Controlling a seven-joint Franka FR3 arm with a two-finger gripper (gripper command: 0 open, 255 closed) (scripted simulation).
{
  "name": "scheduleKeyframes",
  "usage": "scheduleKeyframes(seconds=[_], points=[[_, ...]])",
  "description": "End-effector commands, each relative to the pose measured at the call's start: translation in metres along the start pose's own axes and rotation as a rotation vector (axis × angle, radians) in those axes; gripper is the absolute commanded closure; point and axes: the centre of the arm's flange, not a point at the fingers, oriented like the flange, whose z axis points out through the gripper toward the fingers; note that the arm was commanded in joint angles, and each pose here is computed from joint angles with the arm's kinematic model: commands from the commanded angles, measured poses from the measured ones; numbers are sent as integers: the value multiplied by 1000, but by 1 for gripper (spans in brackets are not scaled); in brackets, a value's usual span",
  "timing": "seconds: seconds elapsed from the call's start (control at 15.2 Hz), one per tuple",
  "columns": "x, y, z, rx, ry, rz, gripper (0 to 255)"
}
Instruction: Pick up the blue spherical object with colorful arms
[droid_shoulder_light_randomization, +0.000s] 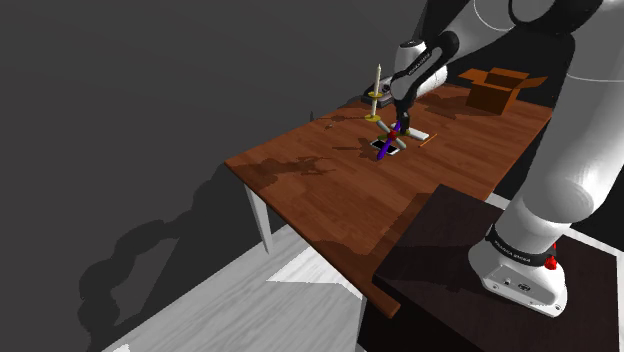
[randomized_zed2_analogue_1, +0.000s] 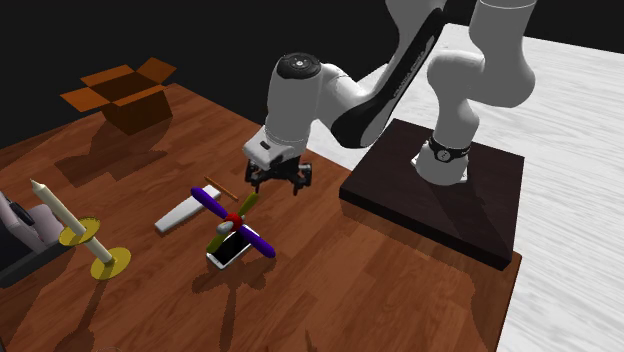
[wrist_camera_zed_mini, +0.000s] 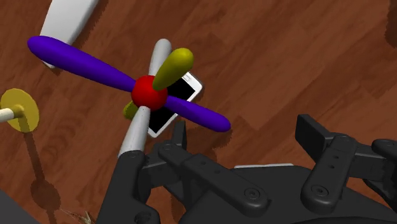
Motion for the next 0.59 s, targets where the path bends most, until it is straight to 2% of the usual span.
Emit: scheduleKeyframes(seconds=[0.0,0.53], points=[[2,17,22,-13,-12,-33,0],[13,86,95,-60,-55,-156,0]])
